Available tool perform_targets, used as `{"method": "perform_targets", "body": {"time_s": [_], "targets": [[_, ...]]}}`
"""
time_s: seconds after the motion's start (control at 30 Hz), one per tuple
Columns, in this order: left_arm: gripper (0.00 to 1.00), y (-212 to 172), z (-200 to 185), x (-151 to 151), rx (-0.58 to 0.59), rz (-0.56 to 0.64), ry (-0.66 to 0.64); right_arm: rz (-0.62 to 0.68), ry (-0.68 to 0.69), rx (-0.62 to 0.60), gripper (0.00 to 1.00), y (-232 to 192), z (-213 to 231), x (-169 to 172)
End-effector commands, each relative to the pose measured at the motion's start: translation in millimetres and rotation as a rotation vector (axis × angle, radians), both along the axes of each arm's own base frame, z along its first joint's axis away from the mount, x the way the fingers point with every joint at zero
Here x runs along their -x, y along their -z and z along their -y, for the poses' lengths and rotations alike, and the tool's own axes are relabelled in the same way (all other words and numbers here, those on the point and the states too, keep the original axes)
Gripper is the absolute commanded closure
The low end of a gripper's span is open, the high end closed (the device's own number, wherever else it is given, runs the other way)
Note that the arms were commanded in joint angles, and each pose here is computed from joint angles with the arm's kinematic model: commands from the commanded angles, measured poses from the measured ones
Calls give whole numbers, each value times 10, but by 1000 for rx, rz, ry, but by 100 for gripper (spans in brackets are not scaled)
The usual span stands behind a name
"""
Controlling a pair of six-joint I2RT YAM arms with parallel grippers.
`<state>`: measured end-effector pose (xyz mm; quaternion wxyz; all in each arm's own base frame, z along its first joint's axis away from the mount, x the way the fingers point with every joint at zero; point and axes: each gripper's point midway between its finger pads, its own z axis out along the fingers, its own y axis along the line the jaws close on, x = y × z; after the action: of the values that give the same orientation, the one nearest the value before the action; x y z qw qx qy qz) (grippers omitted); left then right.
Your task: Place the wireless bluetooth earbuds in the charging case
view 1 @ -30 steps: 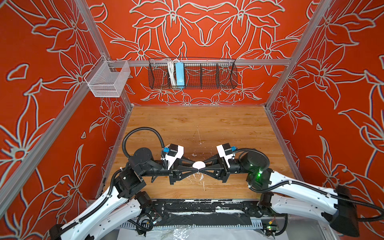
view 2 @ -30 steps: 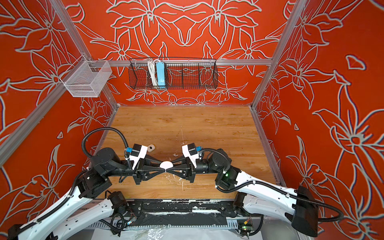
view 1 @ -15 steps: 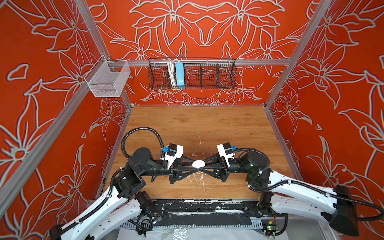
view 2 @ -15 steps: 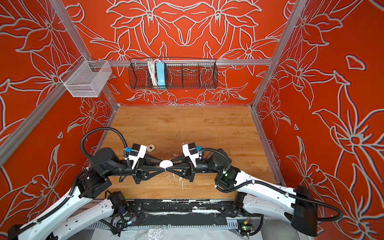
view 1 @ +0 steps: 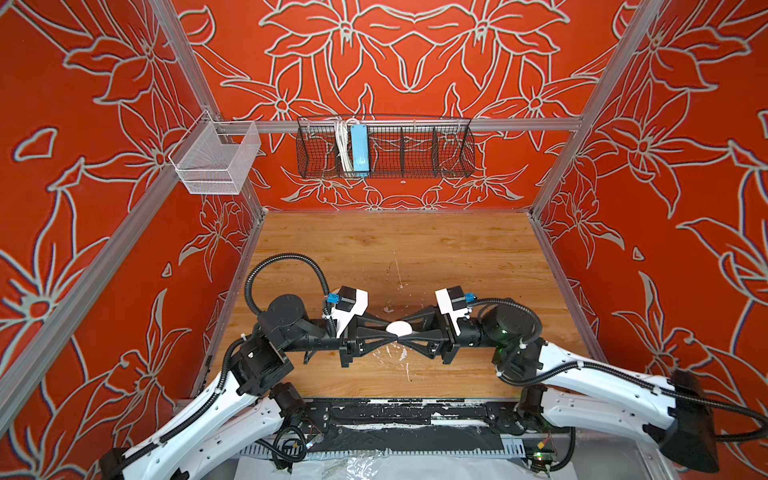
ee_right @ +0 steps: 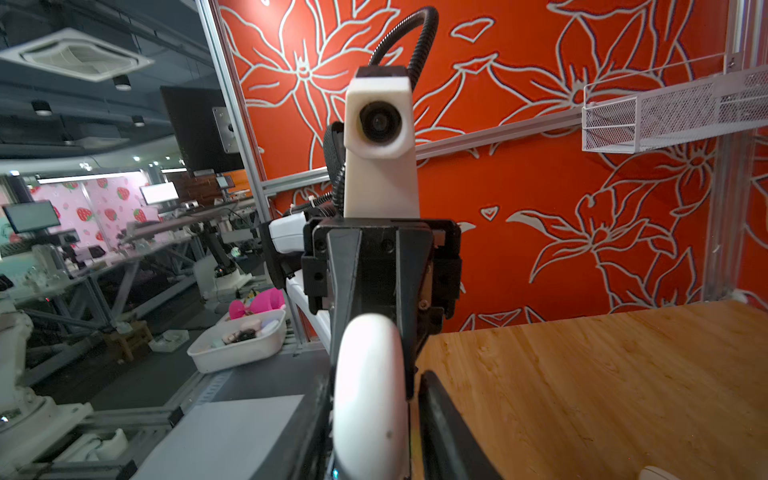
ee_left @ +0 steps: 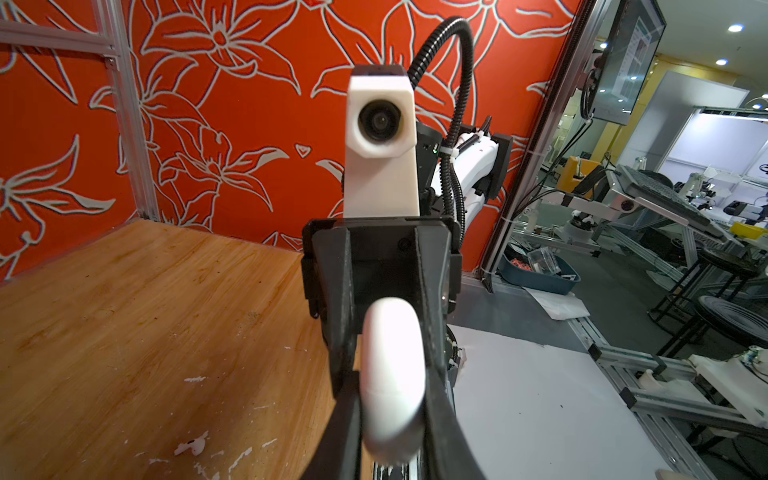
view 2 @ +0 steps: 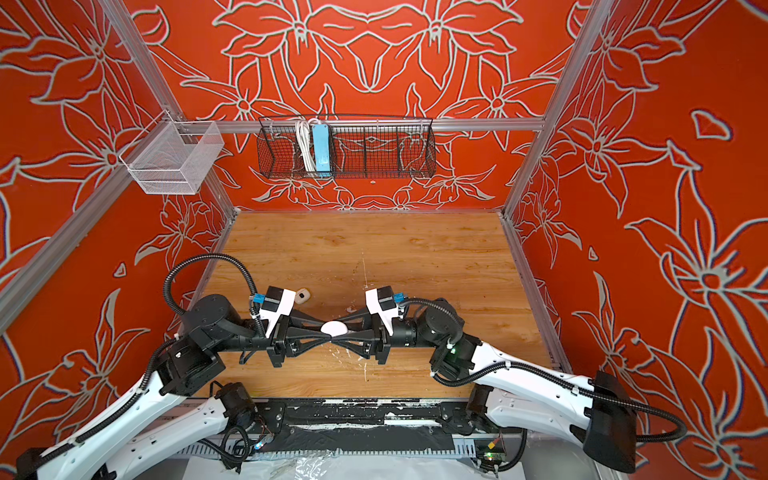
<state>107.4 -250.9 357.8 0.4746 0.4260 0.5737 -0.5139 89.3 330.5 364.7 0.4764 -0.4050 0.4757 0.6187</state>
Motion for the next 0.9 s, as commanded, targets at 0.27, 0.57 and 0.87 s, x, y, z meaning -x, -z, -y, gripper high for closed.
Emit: {"method": "perform_targets", "body": {"time_s": [0.27, 0.57, 0.87], "targets": [[100, 174, -7, -495, 3, 254, -244, 20, 394, 76, 24, -114, 528, -364], [100, 765, 6, -444, -1, 395, -226, 141, 425, 278, 8, 507, 590, -369], [100, 860, 8, -237, 4, 443, -174, 171, 284, 361, 10, 676, 219, -334]]}}
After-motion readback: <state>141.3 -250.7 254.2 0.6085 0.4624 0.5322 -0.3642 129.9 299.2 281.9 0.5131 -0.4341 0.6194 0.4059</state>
